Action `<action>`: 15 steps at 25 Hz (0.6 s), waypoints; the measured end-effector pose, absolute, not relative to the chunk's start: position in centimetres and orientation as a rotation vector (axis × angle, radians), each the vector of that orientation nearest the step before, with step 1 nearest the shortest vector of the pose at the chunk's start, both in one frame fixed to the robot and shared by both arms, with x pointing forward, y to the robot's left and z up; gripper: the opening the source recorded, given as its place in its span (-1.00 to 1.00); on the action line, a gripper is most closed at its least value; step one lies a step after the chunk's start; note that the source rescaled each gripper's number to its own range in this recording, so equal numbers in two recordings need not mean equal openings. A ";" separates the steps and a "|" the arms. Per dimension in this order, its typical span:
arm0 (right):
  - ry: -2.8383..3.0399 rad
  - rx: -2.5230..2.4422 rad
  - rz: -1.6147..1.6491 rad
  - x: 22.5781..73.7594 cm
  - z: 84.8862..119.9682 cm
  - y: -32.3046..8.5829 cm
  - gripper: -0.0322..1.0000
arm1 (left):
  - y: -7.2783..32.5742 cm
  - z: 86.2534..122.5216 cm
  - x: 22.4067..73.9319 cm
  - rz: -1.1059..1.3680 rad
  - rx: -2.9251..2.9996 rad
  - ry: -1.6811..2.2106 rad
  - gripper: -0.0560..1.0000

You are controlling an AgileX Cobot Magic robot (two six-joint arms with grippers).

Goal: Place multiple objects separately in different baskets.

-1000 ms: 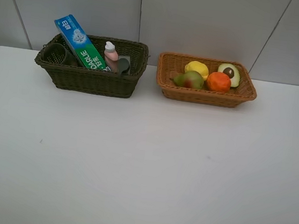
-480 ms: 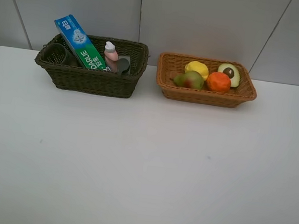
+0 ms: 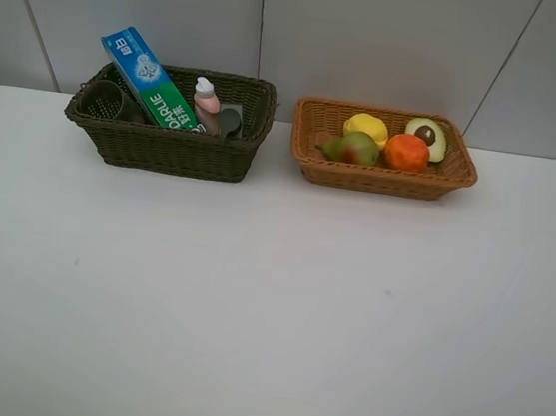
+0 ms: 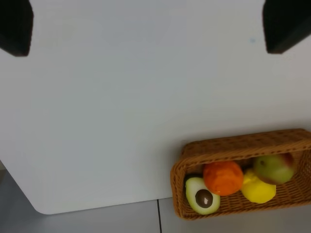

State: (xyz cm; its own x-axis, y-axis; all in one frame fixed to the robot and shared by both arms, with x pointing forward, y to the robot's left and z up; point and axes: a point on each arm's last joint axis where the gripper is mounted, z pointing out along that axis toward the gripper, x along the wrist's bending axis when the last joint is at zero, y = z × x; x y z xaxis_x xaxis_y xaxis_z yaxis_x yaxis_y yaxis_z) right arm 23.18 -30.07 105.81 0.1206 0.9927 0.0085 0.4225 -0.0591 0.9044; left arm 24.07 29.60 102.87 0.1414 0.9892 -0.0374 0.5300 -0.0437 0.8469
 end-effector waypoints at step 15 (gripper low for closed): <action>1.413 1.604 0.906 23.2 105.8 -30.1 1.00 | 29.6 102.9 24.1 0.780 1.675 1.483 1.00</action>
